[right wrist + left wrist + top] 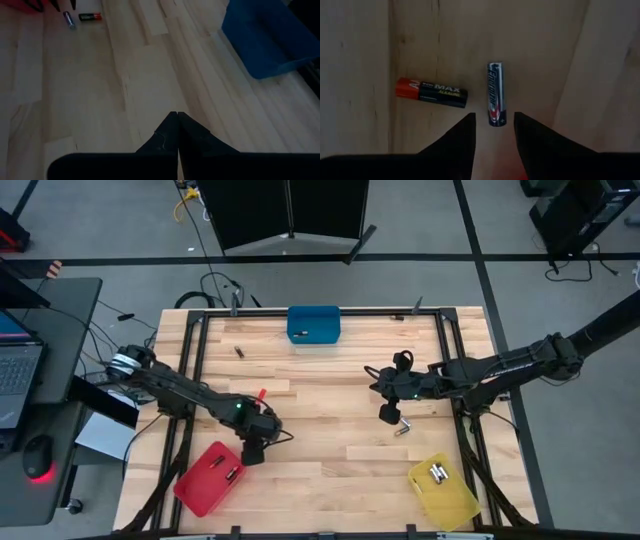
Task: Sort batteries
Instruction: Put the silver battery into the yellow bin
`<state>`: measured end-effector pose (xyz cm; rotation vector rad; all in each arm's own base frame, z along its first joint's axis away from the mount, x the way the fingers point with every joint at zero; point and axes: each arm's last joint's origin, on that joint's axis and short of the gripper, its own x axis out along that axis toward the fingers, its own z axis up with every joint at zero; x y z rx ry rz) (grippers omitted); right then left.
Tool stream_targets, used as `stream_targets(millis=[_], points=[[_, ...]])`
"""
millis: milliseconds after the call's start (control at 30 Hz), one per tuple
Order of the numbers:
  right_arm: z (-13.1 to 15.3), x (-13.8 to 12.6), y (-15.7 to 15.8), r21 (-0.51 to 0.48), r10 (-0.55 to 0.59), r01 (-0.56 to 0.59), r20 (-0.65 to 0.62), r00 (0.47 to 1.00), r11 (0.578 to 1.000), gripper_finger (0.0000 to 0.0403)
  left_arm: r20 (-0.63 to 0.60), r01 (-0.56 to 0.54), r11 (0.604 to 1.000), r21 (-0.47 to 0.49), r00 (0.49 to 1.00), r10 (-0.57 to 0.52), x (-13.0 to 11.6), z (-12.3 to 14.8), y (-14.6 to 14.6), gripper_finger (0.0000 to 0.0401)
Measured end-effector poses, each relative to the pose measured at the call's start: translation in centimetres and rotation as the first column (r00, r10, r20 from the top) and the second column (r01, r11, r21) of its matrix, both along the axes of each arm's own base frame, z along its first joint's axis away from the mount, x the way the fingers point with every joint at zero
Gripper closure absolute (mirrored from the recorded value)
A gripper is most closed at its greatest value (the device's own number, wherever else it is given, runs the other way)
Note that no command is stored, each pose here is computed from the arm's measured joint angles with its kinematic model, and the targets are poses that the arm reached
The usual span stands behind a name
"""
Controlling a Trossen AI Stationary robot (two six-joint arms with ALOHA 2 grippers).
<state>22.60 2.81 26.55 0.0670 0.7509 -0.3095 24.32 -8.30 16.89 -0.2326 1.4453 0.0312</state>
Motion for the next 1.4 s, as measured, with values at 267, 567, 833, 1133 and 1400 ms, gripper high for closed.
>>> stream_targets(millis=[267,567,833,1133,1400], points=[[0.0,0.0,0.0,-0.007,0.006,-0.006,-0.006,1.000,1.000,0.0393,-0.061,0.002,1.000,0.017,0.998,-0.001,0.3,-1.4,-0.1,0.0259],[-0.1,-0.1,0.0,-0.010,0.008,-0.008,-0.012,1.000,1.000,0.0393,-0.038,0.034,0.999,0.013,0.999,-0.034,0.7,-1.7,-0.2,0.0259],[-0.1,-0.1,0.0,-0.011,0.008,-0.008,-0.017,1.000,1.000,0.0393,-0.014,0.038,0.999,-0.038,0.999,-0.038,0.0,-3.3,-0.3,0.0259],[-0.1,-0.1,0.0,-0.009,0.006,-0.006,-0.017,1.000,1.000,0.0393,-0.005,0.045,0.999,-0.018,0.999,-0.045,0.0,-2.5,-0.6,0.0361],[-1.3,0.1,0.9,0.010,0.028,-0.028,0.041,0.999,1.000,0.0393,0.236,0.010,1.000,0.023,0.972,-0.015,-0.1,1.1,-0.3,0.0361]])
